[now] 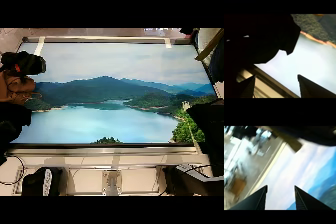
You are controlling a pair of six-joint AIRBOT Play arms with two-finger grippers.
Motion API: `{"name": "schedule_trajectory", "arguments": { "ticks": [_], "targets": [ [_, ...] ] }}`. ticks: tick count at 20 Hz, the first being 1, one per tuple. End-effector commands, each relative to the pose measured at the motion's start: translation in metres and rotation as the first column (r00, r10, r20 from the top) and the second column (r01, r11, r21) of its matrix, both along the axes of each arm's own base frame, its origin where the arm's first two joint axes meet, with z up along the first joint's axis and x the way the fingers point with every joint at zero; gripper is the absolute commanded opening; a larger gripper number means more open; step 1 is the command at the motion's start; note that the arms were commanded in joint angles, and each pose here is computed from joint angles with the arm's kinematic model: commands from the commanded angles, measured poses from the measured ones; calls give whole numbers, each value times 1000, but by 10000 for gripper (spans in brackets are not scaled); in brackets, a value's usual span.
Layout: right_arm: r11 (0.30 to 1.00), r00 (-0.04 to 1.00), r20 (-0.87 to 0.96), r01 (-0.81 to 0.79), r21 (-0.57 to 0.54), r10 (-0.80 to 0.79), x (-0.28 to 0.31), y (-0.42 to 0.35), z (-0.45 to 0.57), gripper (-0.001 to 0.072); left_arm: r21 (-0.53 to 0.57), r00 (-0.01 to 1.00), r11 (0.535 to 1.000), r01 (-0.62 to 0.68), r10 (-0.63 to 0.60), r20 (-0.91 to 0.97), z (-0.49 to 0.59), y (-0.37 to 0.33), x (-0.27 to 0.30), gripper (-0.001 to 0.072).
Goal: Fold the clothes and pants, and hang the long-sleeved shirts on hangers.
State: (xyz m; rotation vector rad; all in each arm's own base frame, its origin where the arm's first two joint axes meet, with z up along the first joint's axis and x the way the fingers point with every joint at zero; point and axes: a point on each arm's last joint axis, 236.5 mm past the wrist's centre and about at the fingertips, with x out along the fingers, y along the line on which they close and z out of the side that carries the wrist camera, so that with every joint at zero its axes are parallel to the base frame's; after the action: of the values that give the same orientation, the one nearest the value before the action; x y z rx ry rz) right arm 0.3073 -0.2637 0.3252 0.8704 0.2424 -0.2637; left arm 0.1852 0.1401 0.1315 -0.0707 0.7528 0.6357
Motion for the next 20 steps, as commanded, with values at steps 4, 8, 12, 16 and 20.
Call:
{"name": "schedule_trajectory", "arguments": {
  "ticks": [4, 8, 12, 16, 20],
  "targets": [
    [740, 787, -240, -616, -270, 568, 92, 203, -40, 387, 395, 961, 911, -119, 205, -184, 33, 81, -33, 610],
    [545, 702, -221, -680, -490, 677, 125, 294, -23, 383, 336, 888, 941, -46, 193, -417, -39, 116, 9, 609],
    [460, 671, -291, -703, -542, 682, 127, 324, -33, 393, 160, 815, 986, -45, 129, -565, -119, 126, 58, 668],
    [459, 646, -472, -762, -458, 600, 110, 301, -73, 557, 15, 819, 996, -90, 83, -567, -154, 129, 116, 706],
    [490, 630, -508, -777, -396, 588, 102, 298, -84, 557, -24, 814, 996, -91, 60, -578, -175, 137, 148, 705]
  ]
}}
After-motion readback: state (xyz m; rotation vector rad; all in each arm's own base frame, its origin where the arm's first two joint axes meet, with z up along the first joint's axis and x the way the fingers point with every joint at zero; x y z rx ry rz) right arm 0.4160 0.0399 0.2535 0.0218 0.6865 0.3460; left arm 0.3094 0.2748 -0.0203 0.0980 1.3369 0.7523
